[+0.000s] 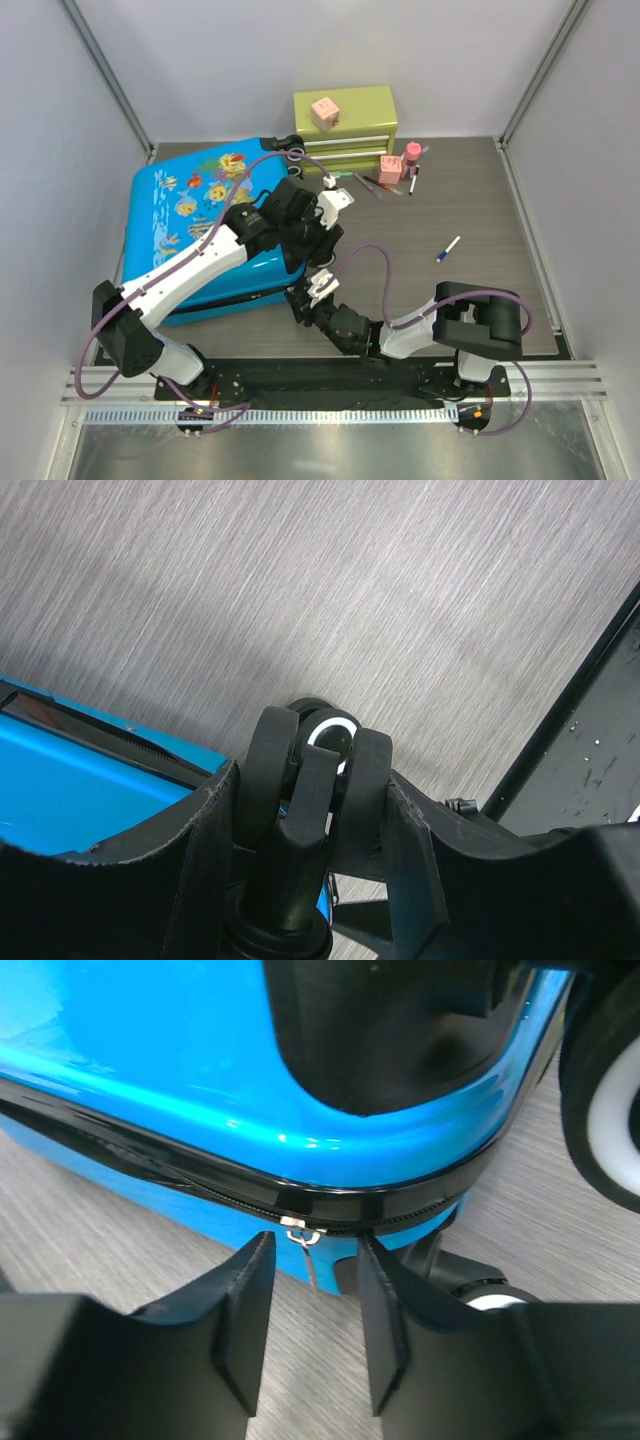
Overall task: Pack the luggage
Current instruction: Zip the luggage at the center of the board.
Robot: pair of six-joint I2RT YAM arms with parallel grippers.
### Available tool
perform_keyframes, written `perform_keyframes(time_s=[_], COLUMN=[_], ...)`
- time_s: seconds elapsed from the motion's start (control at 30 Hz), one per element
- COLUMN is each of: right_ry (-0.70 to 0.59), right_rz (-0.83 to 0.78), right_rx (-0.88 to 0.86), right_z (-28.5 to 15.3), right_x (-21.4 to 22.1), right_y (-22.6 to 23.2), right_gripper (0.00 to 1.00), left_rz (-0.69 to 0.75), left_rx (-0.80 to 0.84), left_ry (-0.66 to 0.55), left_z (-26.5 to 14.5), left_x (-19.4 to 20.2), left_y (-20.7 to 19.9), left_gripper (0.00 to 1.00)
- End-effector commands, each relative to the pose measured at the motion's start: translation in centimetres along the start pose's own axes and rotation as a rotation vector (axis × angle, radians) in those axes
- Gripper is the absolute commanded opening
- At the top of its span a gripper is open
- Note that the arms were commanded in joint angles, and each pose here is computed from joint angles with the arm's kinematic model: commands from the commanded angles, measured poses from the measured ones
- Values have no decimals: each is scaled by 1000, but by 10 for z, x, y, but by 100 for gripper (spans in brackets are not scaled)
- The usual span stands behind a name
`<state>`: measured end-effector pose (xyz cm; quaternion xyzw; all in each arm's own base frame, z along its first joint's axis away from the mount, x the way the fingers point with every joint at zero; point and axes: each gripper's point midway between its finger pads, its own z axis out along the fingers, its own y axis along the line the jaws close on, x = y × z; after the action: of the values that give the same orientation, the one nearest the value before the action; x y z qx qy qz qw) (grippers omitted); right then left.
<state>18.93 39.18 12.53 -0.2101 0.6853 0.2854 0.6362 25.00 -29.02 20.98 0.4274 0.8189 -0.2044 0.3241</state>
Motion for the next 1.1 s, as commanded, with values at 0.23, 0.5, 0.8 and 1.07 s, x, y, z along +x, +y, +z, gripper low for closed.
perform_keyframes(time_s=[0.23, 0.5, 0.8, 1.07], right_ry=[-114, -150, -139, -162], right_rz=[24, 58, 80, 128], right_rx=[90, 163, 253, 308], right_z=[8, -3, -23, -37], right_x=[-23, -30, -22, -22], right_y=[-8, -28, -57, -81], right_gripper=[18, 1, 1, 1], left_rz=[-153, -168, -181, -179], left_rx=[-138, -154, -155, -127], left_ry=[-180, -172, -206, -216], left_z=[-48, -48, -58, -61], left_x=[-44, -38, -41, -36], left_y=[25, 30, 31, 24], left_gripper=[0, 0, 0, 0])
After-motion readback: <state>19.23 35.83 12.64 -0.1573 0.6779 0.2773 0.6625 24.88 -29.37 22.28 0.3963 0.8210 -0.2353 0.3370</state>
